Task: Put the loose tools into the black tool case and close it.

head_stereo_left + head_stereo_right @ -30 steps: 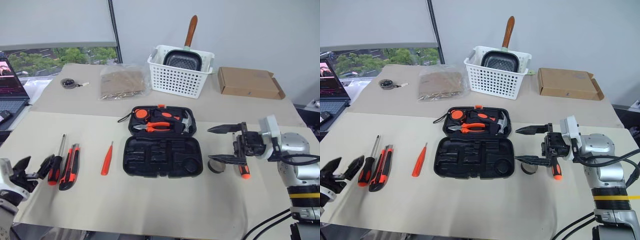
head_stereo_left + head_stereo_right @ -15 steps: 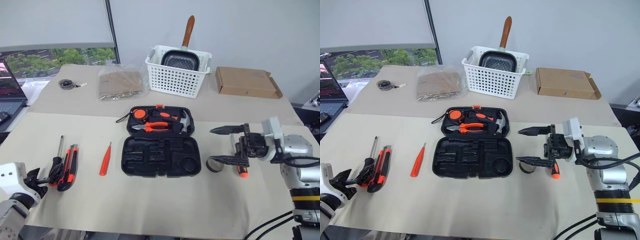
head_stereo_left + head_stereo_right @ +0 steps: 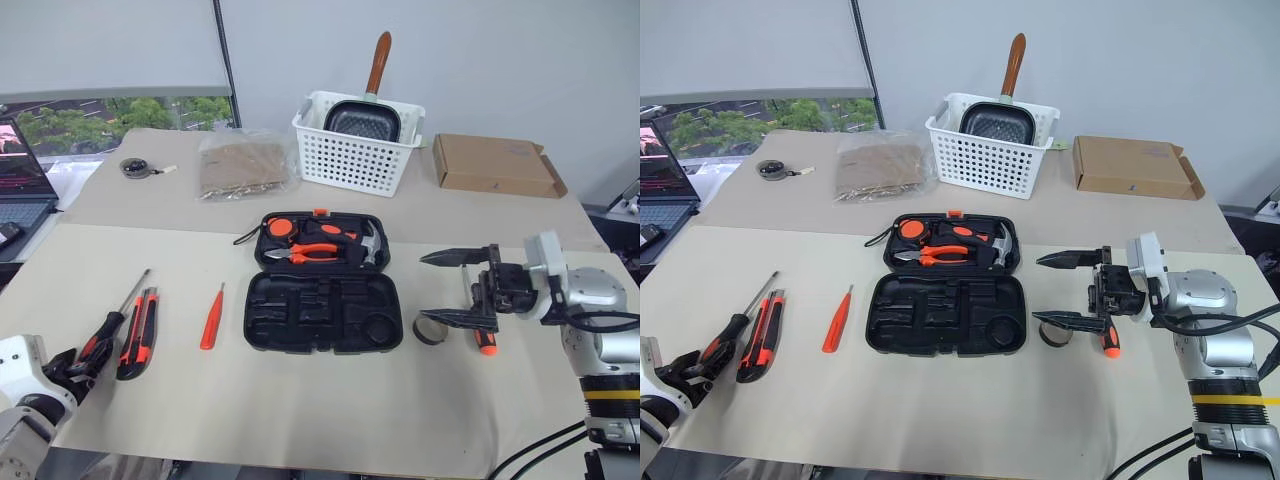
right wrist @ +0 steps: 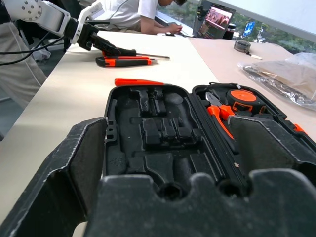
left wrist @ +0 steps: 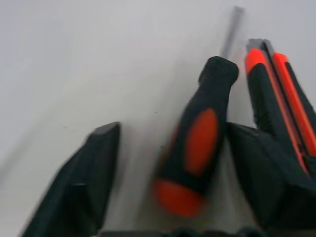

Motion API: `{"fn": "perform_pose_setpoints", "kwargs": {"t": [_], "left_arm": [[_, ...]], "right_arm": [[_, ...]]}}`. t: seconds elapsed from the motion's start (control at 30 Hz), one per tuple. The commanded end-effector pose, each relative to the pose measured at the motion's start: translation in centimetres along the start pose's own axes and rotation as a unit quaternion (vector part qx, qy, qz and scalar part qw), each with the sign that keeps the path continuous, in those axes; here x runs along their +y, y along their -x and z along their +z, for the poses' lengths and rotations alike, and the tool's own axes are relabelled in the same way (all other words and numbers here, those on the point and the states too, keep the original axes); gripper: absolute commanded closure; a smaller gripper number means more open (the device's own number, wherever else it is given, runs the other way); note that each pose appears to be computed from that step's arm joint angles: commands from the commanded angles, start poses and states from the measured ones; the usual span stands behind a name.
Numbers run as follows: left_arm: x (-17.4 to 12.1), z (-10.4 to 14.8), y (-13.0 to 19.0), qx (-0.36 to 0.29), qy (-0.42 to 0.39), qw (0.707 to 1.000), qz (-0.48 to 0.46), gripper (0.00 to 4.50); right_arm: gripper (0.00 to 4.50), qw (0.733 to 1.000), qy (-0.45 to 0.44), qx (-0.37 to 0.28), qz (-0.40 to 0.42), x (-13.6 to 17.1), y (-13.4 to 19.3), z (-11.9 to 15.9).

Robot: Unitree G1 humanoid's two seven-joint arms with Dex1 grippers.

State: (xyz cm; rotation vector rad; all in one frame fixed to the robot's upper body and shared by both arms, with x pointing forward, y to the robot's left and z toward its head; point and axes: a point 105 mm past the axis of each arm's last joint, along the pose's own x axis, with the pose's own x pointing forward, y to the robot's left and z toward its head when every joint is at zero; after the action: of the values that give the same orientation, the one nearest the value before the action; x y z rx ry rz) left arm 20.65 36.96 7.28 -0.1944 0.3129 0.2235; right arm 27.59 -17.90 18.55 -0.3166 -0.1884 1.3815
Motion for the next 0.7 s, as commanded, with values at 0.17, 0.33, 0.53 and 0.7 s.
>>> {"fn": "perform_pose_setpoints", "kwargs": {"t": [0.17,0.33,0.53,0.7], "left_arm": [[0.7,0.3,-0.1,-0.004,-0.013,1.000,0.001,3.56],[1.2,0.9,0.0,-0.025,-0.014,1.000,0.001,3.59],[0.6,3.8,0.2,-0.107,0.011,0.993,-0.037,3.59],[-2.5,7.0,0.7,-0.164,-0.018,0.976,-0.145,3.59]], "right_arm": [[0.00,1.000,0.028,-0.003,-0.011,-0.3,0.5,1.3],[0.00,0.999,0.029,-0.009,-0.015,-0.2,0.3,1.3],[0.00,0.999,0.029,-0.028,-0.025,-0.4,0.0,1.8],[0.00,0.998,0.028,-0.035,-0.031,-0.5,0.0,2.1]]}}
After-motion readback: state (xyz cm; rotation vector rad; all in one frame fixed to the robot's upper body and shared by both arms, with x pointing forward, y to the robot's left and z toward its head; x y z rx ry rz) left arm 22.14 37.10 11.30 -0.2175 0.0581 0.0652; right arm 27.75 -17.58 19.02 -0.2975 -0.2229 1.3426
